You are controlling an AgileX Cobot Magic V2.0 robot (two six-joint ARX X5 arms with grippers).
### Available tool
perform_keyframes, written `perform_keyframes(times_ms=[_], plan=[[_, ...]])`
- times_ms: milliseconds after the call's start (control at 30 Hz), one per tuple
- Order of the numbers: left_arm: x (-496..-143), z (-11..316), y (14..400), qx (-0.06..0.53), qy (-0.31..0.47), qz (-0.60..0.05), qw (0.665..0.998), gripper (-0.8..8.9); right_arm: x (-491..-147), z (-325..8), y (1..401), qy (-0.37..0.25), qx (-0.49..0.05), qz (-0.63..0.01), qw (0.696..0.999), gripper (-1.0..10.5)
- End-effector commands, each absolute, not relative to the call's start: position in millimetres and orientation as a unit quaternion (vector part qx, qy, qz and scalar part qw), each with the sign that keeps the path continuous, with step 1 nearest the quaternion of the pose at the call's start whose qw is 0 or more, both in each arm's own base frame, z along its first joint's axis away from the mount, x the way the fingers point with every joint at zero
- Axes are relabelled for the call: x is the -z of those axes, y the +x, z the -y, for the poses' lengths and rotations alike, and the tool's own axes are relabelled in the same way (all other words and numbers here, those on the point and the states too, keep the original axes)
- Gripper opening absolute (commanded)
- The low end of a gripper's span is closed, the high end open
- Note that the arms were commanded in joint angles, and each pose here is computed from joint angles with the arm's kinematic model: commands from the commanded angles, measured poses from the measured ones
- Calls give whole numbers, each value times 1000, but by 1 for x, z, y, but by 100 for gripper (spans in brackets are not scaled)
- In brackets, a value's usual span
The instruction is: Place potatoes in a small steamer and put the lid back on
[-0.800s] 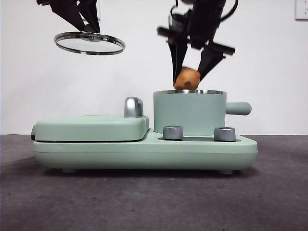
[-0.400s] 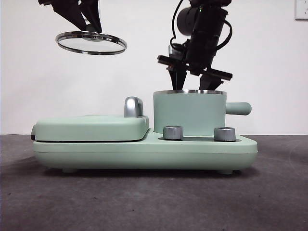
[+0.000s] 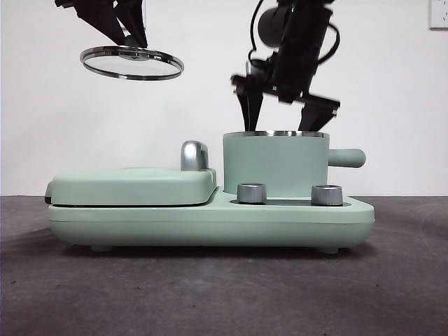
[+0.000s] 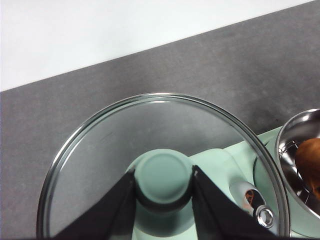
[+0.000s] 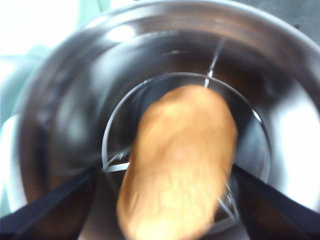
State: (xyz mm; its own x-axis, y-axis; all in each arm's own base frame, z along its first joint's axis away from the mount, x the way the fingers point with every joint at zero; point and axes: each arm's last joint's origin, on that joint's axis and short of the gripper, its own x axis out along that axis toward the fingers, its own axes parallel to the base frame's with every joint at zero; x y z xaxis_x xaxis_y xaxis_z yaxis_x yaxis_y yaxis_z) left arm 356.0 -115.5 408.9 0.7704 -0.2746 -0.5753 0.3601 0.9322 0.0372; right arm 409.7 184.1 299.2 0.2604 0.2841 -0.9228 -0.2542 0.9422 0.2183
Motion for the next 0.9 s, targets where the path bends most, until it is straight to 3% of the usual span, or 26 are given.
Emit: perform_keyframes(times_ms=[33, 233, 533, 700, 900], plan=[[-422, 116, 353, 172, 68, -268, 945, 17, -325, -184, 409, 2, -181, -560, 809, 442], [-421, 116, 353, 172, 68, -269, 945, 17, -379, -173, 387, -22, -172, -514, 840, 442], [-421, 126, 349, 185, 71, -269, 943, 17, -430, -148, 329, -27, -191, -477, 858, 442], [-421, 136, 346, 199, 75, -267, 940, 17, -444, -123, 272, -38, -190, -476, 858, 442], [-421, 155, 338, 224, 82, -264, 935, 17, -437, -95, 202, -43, -194, -480, 855, 441]])
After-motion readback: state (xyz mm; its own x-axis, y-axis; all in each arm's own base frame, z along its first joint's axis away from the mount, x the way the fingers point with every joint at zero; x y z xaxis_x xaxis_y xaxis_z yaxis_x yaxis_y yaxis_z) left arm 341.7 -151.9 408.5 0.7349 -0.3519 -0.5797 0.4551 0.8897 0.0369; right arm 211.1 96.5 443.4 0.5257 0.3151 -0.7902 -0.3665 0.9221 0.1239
